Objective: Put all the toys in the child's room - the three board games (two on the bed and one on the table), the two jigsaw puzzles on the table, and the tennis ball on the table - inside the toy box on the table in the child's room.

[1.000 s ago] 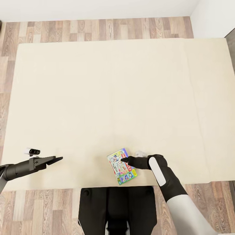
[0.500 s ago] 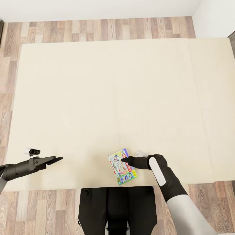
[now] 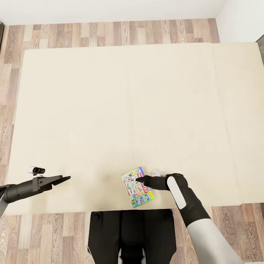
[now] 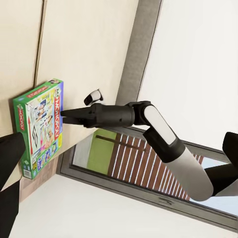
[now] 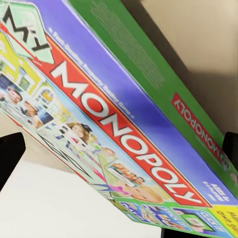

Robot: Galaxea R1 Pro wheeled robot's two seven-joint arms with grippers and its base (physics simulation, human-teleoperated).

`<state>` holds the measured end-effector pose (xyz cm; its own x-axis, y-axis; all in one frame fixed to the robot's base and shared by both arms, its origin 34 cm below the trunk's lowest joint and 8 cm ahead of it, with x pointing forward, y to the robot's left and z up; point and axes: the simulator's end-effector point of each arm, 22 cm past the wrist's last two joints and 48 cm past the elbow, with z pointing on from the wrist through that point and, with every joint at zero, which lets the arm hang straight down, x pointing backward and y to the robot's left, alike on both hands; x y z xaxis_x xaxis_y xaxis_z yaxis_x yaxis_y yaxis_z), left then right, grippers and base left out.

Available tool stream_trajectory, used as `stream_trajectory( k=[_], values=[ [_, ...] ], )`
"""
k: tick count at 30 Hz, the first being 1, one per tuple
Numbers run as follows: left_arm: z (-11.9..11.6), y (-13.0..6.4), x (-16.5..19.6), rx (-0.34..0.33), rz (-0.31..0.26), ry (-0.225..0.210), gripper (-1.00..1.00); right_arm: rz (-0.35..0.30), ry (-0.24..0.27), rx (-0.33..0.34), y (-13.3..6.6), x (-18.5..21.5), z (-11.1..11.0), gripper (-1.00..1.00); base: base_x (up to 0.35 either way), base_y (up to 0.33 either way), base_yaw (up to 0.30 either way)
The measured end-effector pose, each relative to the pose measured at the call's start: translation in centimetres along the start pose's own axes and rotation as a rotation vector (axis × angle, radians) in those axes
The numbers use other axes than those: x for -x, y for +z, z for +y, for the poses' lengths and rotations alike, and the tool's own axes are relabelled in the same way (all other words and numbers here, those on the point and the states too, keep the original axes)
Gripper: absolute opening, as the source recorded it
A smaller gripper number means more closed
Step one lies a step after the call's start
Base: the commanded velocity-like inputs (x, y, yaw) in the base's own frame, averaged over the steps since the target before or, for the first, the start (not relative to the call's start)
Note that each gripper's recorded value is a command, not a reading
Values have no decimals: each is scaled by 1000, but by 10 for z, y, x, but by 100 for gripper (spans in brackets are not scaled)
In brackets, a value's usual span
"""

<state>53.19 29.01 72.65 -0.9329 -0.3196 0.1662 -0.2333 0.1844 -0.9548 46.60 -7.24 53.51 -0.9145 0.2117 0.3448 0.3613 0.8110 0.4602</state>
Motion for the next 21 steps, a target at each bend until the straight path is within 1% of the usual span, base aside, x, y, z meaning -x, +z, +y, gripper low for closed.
stream_trajectory(
  k=[13, 18, 21],
  values=[
    [0, 0, 0, 0, -1, 0, 100, -5, -3, -1, -1, 2, 1, 100, 0, 0, 5],
    [0, 0, 0, 0, -2, 0, 100, -5, -4, -2, -1, 2, 0, 100, 0, 38, 146],
    [0, 0, 0, 0, -1, 1, 100, -6, -4, -2, -1, 2, 0, 100, 0, 67, 76]
  ],
)
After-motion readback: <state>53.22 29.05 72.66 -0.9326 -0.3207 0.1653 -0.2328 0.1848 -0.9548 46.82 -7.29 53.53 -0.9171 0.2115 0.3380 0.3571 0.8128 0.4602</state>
